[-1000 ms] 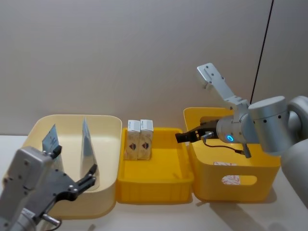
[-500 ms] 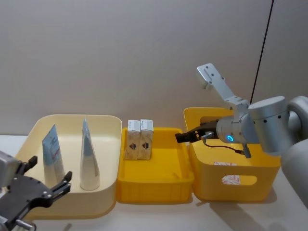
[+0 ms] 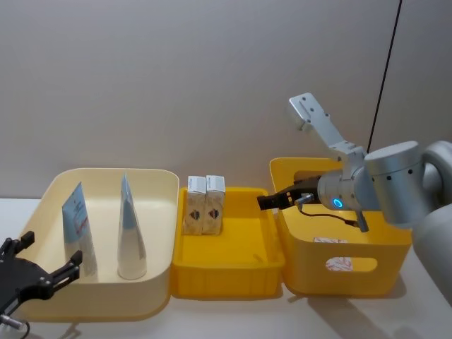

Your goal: Bimanual collaborative sorting of washing and personal care products

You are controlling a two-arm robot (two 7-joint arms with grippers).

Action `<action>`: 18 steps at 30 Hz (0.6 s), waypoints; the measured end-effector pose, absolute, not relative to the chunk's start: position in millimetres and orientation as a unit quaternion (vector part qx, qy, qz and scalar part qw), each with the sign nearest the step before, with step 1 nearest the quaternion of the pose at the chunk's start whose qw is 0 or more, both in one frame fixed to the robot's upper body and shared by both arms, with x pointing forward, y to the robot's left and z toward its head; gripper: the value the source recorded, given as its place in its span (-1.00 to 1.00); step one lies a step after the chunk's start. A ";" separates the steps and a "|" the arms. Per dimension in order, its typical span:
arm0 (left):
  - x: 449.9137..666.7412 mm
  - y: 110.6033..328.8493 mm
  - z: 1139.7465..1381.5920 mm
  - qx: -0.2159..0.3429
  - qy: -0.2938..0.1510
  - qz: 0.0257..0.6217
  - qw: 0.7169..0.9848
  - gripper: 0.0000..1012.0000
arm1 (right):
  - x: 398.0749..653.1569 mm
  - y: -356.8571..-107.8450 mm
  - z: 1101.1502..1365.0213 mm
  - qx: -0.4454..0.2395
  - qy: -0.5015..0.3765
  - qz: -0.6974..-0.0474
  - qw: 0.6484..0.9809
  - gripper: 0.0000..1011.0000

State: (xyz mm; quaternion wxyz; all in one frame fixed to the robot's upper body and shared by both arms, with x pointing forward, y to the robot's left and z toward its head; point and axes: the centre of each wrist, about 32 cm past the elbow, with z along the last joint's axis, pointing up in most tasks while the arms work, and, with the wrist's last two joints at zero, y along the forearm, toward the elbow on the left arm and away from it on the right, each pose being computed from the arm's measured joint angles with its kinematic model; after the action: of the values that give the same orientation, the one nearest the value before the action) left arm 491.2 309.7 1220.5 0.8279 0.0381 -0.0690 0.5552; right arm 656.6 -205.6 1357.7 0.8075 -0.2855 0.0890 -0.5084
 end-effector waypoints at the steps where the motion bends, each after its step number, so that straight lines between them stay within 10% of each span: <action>1: 491.2 309.7 1220.5 0.038 -0.069 0.555 0.828 0.98 | 656.6 -205.6 1357.7 -0.286 0.089 -0.508 0.808 0.98; 18: 526.8 313.5 1225.9 0.043 -0.061 0.523 0.849 0.98 | 656.6 -205.6 1357.7 -0.286 0.089 -0.508 0.807 0.98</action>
State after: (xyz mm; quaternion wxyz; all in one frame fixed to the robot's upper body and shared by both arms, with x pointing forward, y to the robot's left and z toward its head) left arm 526.8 313.5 1225.9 0.8493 0.0433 -0.0613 0.5226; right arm 656.6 -205.6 1357.7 0.8075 -0.2855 0.0889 -0.5085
